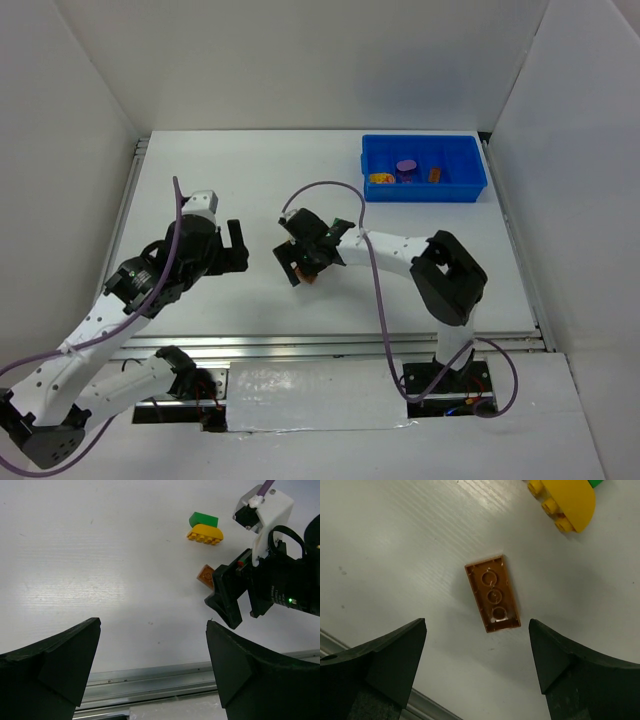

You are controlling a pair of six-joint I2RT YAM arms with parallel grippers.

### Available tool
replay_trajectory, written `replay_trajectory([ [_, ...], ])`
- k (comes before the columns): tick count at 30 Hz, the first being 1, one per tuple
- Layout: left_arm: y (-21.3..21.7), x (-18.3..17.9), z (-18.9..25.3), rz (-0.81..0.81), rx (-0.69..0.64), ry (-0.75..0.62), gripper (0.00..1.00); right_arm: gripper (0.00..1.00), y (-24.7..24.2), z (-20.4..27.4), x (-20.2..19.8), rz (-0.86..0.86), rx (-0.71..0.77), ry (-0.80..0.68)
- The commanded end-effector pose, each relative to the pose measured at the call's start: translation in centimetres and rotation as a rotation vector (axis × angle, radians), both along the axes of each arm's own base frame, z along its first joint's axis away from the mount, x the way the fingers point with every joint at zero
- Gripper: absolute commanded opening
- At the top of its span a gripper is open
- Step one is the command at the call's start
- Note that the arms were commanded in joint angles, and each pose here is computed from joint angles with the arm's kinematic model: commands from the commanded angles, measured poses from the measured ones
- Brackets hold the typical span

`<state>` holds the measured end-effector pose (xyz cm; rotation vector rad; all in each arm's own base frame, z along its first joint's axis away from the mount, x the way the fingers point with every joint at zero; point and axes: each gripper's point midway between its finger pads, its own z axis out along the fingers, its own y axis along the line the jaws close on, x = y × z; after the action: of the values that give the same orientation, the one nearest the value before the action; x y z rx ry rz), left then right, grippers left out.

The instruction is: Sort the legos into containers by color

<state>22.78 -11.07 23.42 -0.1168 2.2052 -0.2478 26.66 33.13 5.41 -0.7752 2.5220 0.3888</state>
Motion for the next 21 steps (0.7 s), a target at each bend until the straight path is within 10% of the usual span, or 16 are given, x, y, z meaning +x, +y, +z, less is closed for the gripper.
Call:
replay_trajectory([
  [1,-0.6,0.8,0.6,-0.047,-0.015,-0.035,1.0,0.9,0.9,-0.1,1.5,-0.051,-0.029,-0.037],
  [11,-0.9,1.0,0.4,-0.092,-0.056,-0.025,1.0,0.8,0.2,-3.1,1.0,-0.065,-0.092,0.005],
  [17,-1.0,1.0,0.4,-0.109,-0.064,-0.023,1.0,0.3,0.4,-3.5,0.4,-0.074,-0.094,0.009],
  [21,-1.1,1.0,0.4,-0.116,-0.068,-0.024,0.99,0.2,1.3,-2.7,-0.3,-0.041,-0.064,0.014],
])
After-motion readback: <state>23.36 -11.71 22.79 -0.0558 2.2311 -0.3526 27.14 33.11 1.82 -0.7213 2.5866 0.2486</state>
